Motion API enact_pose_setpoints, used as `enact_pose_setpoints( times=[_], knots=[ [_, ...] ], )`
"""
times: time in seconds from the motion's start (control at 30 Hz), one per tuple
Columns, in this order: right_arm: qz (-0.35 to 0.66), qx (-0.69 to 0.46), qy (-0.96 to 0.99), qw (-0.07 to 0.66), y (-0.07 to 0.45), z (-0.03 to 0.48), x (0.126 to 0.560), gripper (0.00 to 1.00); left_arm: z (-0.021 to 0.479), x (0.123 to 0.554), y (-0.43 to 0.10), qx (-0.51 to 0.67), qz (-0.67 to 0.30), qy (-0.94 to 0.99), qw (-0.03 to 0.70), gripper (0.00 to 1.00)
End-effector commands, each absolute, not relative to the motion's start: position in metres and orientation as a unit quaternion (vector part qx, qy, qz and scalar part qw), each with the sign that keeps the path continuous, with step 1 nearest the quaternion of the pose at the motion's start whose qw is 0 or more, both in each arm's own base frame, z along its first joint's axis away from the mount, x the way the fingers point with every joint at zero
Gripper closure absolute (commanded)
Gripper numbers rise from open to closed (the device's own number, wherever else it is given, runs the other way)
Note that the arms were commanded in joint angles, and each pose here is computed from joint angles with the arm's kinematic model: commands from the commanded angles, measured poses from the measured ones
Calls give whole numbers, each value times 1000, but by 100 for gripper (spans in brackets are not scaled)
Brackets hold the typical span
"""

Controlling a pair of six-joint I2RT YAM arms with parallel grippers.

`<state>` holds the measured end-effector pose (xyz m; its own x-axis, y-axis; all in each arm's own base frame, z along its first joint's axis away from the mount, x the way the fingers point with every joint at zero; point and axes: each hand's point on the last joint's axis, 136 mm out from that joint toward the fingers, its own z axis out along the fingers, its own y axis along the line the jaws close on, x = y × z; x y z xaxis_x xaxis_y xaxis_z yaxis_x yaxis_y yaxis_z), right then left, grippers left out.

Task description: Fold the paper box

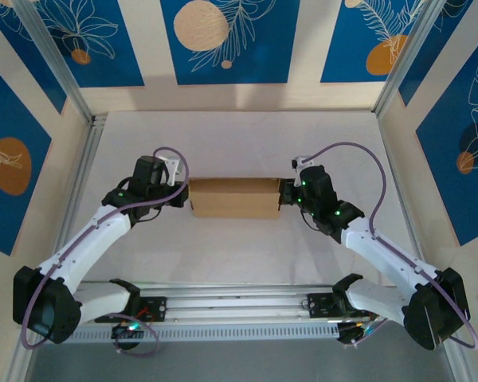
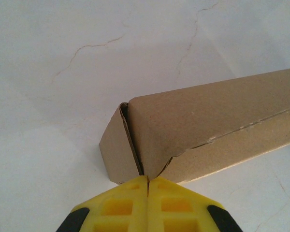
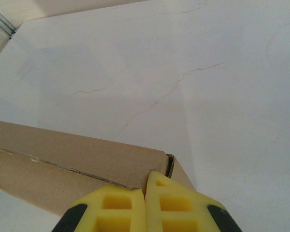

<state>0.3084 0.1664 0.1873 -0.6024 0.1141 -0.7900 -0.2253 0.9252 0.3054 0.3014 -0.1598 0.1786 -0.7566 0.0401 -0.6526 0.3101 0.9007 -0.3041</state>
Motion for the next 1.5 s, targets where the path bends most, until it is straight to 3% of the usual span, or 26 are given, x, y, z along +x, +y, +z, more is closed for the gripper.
enact_pose_setpoints(
  times=[0.0, 0.37, 0.53, 0.77, 1.0, 1.13, 1.27, 1.47],
  knots=[
    [169, -38, 923, 343, 163, 132, 279, 97, 150, 290, -141, 89, -153, 942, 286, 100],
    [294, -122, 865, 387, 194, 195, 262, 37, 145, 294, -135, 91, -132, 943, 291, 100],
    [332, -130, 851, 387, 193, 209, 255, 23, 141, 295, -135, 89, -130, 945, 286, 100],
    [405, -4, 836, 371, 164, 231, 269, 24, 144, 296, -133, 89, -126, 944, 292, 100],
    [390, 78, 885, 243, 164, 224, 289, 51, 145, 296, -135, 90, -129, 943, 294, 100],
    [395, 91, 883, 237, 175, 226, 296, 50, 144, 296, -135, 91, -128, 943, 293, 100],
    [349, 98, 906, 220, 182, 216, 298, 40, 143, 296, -136, 91, -127, 944, 291, 100],
    [308, 99, 923, 209, 185, 191, 295, 44, 142, 294, -137, 92, -127, 944, 291, 100]
  ],
)
